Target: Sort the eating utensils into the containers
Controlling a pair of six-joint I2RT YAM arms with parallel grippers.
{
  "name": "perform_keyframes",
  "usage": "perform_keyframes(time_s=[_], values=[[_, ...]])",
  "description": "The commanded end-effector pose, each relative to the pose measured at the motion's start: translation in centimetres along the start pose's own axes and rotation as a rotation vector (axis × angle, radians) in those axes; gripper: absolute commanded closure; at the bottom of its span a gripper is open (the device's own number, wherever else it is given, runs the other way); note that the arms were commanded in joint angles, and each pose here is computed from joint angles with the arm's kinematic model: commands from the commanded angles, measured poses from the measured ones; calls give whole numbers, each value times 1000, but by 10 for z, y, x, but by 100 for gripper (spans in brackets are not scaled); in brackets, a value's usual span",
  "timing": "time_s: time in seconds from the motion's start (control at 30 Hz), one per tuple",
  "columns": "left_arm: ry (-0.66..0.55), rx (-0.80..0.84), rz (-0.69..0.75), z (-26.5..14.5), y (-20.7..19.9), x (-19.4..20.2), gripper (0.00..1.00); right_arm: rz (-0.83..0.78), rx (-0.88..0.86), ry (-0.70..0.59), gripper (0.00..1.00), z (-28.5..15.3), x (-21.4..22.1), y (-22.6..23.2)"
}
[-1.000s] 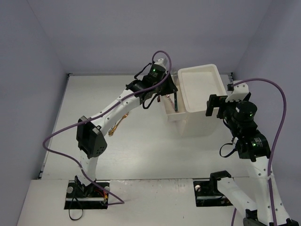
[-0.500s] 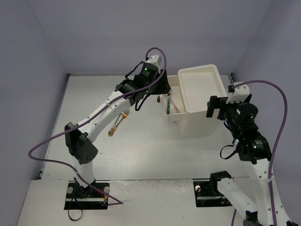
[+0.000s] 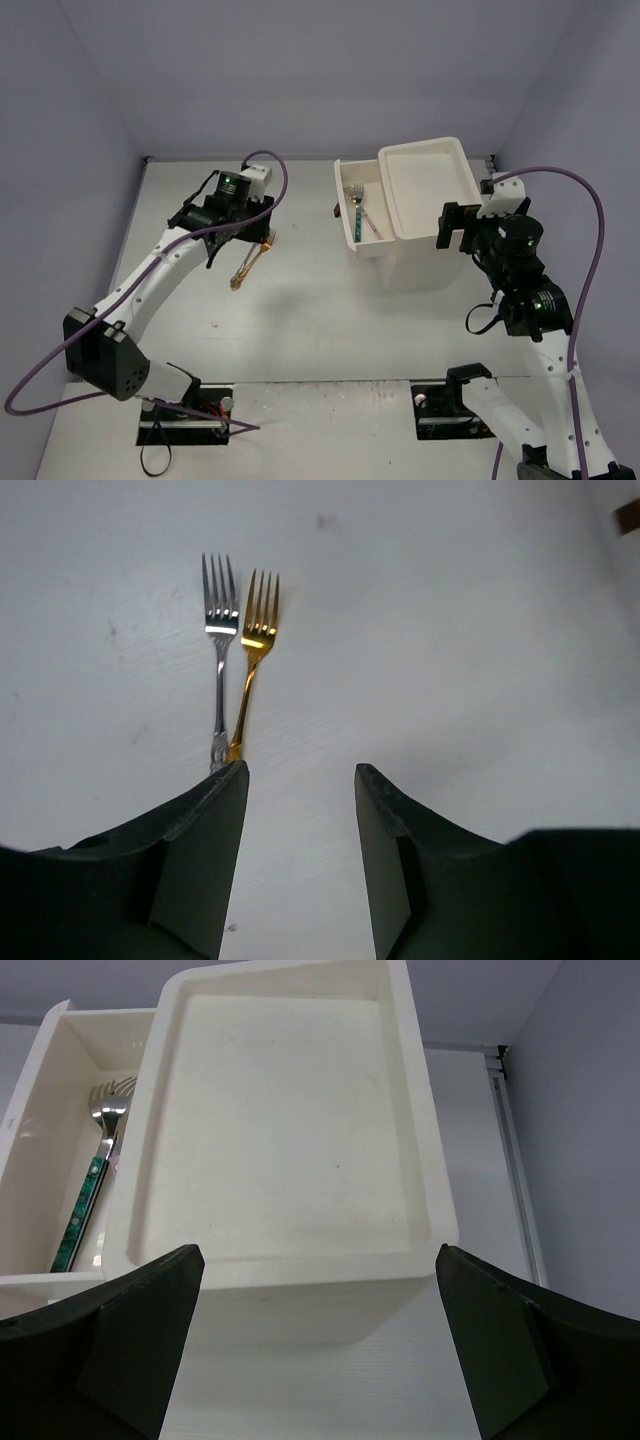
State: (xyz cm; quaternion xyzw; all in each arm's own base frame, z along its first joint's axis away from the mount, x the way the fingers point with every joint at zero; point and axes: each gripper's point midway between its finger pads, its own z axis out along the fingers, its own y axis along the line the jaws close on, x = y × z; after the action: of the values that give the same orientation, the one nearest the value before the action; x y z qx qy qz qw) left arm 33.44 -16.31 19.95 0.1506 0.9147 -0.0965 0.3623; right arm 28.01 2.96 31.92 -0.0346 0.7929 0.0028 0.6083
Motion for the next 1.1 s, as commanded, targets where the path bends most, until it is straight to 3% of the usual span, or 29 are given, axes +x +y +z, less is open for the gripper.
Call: perform_keyframes(time_s=[0.0, 0.13, 0.43, 0.77, 0.93, 1.07], values=[[54, 62, 169, 24, 6, 12, 57, 8, -19, -31, 0, 8, -8, 6], [119, 143, 169, 54, 18, 21, 58, 11, -20, -35, 0, 7, -8, 6], [265, 104, 148, 113, 41, 49, 61, 22, -36, -31, 0, 5, -4, 9], [306, 86, 109, 141, 45, 62, 66, 11, -21, -23, 0, 6, 0, 6], [334, 84, 92, 149, 45, 74, 78, 10, -22, -19, 0, 7, 2, 6], [298, 101, 80, 142, 37, 64, 96, 6, -18, -13, 0, 8, 3, 6]])
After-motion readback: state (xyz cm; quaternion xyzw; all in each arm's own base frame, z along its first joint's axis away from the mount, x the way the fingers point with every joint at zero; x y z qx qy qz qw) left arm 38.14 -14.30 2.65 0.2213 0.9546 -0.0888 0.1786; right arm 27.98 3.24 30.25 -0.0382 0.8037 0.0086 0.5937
